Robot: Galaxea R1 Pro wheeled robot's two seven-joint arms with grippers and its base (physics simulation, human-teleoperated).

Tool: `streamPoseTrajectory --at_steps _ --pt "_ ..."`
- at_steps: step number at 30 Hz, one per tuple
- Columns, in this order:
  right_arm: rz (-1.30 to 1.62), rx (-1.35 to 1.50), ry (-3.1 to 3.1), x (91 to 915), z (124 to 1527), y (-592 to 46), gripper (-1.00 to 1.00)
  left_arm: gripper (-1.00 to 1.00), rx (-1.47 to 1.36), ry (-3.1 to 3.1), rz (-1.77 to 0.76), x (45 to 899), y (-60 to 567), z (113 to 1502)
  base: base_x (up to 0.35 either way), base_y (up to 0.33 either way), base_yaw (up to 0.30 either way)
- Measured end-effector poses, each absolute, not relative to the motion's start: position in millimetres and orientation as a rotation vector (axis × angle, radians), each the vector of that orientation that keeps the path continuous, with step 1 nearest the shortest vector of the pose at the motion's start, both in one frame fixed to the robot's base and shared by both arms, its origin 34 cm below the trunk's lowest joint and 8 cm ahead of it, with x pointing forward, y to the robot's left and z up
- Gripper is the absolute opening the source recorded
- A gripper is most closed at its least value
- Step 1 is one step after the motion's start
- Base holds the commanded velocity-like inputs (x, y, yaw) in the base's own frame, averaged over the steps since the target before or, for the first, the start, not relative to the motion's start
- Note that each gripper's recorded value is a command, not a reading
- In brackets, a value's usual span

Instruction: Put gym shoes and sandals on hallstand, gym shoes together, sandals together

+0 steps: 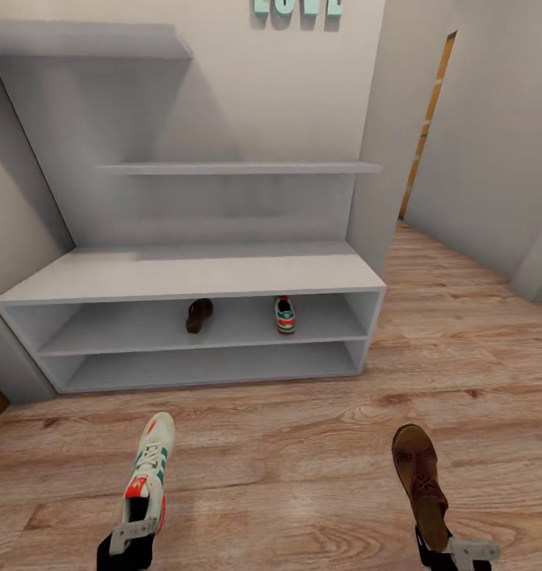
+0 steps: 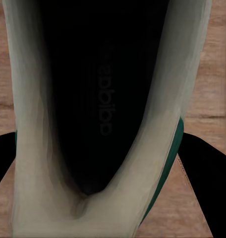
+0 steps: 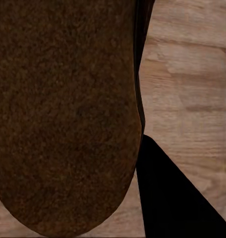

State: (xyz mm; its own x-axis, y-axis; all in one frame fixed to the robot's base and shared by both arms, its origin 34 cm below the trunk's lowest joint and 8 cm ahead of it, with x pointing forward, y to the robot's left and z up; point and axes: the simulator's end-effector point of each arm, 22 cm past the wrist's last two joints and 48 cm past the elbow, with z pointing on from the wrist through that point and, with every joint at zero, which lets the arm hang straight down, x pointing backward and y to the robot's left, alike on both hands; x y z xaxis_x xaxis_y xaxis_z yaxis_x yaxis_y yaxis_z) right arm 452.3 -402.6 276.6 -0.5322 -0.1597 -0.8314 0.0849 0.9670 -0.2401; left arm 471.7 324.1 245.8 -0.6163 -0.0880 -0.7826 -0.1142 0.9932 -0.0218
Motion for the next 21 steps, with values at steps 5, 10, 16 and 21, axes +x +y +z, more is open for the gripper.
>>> streamPoseTrajectory --at_steps 5,10,16,21 --pt "-0.473 0.077 2.090 442.6 299.3 -495.1 -1.00 -1.00 -0.115 2.289 -0.015 522.1 307.2 254.8 0.000 0.000 0.000" --pt "-0.592 0.226 2.130 421.1 308.2 -560.0 -1.00 -1.00 -0.071 2.316 -0.061 577.6 286.9 275.9 0.000 0.000 0.000" --pt "-0.668 0.374 2.209 396.5 309.5 -604.2 -1.00 -1.00 -0.020 2.381 -0.154 641.4 233.9 310.3 0.000 0.000 0.000" --pt "-0.663 0.447 2.205 389.0 317.4 -623.6 -1.00 -1.00 0.020 2.376 -0.188 682.8 204.0 345.2 0.000 0.000 0.000"
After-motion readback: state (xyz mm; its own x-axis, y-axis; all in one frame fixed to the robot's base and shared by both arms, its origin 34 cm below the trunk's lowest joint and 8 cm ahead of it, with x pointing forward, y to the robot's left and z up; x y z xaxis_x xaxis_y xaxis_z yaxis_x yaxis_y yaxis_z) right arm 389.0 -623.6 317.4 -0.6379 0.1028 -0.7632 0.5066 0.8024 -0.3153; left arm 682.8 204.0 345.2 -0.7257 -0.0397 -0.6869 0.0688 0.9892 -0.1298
